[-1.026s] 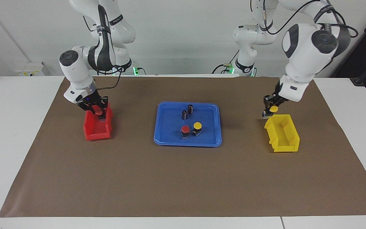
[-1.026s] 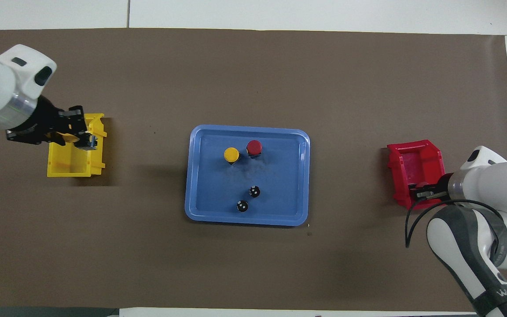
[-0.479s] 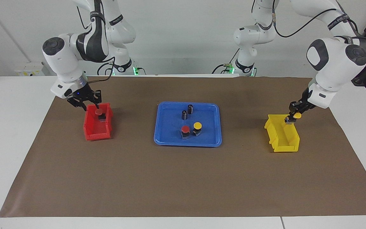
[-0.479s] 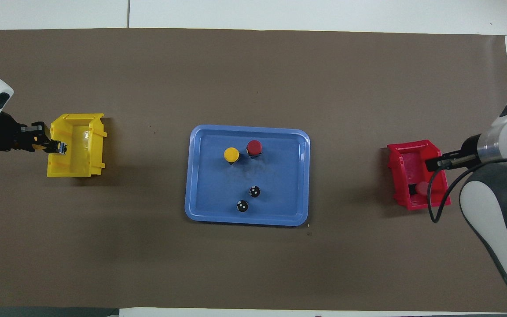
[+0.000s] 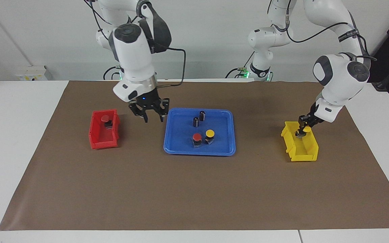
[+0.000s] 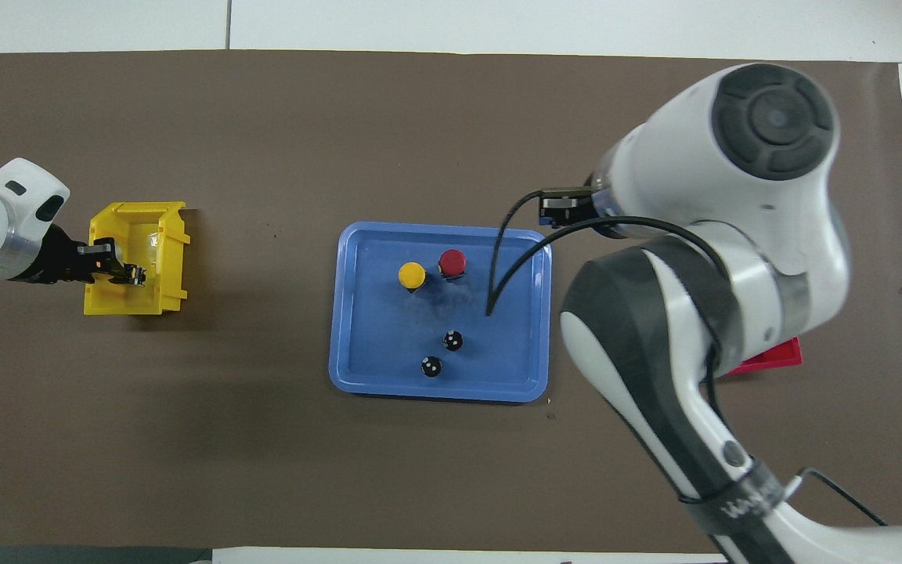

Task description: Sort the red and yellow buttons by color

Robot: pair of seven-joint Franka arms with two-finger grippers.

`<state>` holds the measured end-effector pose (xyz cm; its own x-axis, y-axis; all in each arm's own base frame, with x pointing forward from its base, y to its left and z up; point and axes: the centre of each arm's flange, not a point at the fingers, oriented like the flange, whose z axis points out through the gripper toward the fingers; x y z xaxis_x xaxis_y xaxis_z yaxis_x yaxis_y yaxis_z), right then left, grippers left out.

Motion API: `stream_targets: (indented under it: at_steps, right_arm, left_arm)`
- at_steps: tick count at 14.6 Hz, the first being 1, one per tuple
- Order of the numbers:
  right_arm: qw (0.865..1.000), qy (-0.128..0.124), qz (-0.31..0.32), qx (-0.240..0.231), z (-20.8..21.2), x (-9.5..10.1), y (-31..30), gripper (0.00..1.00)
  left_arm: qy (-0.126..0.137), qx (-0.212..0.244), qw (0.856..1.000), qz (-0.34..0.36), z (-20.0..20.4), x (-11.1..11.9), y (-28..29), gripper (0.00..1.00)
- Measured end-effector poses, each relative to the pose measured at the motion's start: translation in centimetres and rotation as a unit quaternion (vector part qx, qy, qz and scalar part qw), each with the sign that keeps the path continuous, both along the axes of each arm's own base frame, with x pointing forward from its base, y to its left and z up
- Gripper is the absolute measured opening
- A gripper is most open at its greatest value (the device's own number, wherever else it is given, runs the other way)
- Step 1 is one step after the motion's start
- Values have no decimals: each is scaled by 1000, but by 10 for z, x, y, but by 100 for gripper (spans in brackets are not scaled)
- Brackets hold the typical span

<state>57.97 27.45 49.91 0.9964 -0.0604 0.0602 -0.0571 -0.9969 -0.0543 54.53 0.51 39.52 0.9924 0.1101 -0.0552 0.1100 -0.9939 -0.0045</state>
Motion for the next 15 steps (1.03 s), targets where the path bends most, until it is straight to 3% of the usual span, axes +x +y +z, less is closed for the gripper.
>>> stream_targets:
  at_steps: [4,9,11,13,15]
  right_arm:
    - [1000,-12,-10,-17,-70,5,83,63]
    - [1000,-9,-13,-18,-112,-2,110,63]
    - [1000,-3,-9,-22,-123,-9,113,63]
    - [1000,4,-7,-27,-133,-14,113,63]
    - [1000,5,-6,-28,-137,-16,112,63]
  left_arm:
    - [0,0,1000,0,-14,-6,0,41]
    - [-13,0,1000,-1,-31,-12,-1,41]
    - [-14,0,1000,-1,-30,-12,-2,44]
    - [-13,0,1000,-2,-28,-11,-2,58]
    - [-2,0,1000,-4,-17,-7,-4,61]
